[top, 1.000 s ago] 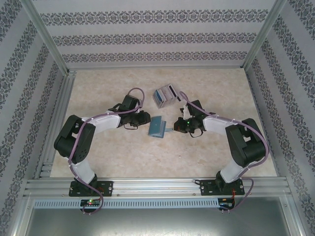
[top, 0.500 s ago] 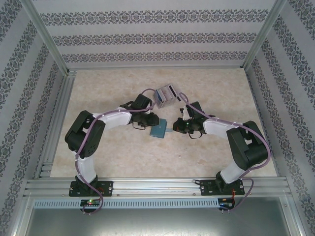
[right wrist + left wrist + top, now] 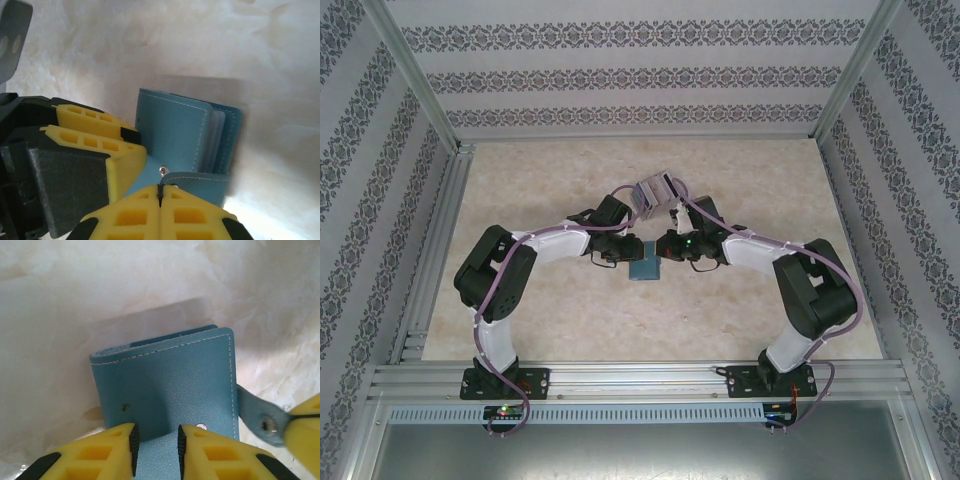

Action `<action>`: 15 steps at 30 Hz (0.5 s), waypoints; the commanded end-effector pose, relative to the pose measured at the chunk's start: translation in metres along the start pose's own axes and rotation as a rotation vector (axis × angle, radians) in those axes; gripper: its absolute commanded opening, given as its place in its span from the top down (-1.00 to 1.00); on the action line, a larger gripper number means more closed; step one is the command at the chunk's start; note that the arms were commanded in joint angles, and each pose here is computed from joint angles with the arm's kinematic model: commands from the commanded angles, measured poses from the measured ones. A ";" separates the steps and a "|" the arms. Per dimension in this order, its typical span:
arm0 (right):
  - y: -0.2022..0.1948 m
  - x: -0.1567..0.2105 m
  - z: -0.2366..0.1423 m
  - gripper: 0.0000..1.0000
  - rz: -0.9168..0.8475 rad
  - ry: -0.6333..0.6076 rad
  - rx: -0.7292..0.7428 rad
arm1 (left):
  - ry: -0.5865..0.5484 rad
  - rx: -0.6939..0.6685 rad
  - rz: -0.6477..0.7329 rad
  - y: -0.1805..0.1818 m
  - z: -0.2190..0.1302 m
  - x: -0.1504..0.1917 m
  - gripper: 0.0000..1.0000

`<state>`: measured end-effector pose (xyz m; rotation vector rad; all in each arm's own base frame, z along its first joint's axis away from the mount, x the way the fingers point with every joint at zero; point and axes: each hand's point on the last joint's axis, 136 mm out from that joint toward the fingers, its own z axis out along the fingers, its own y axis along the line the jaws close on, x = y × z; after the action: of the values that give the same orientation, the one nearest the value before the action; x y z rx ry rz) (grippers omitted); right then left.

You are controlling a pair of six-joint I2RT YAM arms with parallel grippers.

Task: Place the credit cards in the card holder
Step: Rotate the card holder at the center of the table, then close the button on the card holder.

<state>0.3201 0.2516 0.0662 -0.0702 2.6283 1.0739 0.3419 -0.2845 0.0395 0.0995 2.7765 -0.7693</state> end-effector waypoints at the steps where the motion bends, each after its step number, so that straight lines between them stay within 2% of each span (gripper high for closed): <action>1: 0.012 -0.006 0.008 0.92 0.000 0.003 -0.054 | 0.069 -0.041 -0.011 0.012 0.012 0.024 0.42; 15: -0.013 -0.003 0.027 0.90 0.025 0.050 0.032 | 0.040 -0.043 -0.007 0.011 0.006 0.021 0.47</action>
<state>0.3284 0.2624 0.0456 -0.0501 2.6801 1.0995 0.3423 -0.2838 0.0371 0.0987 2.7661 -0.7676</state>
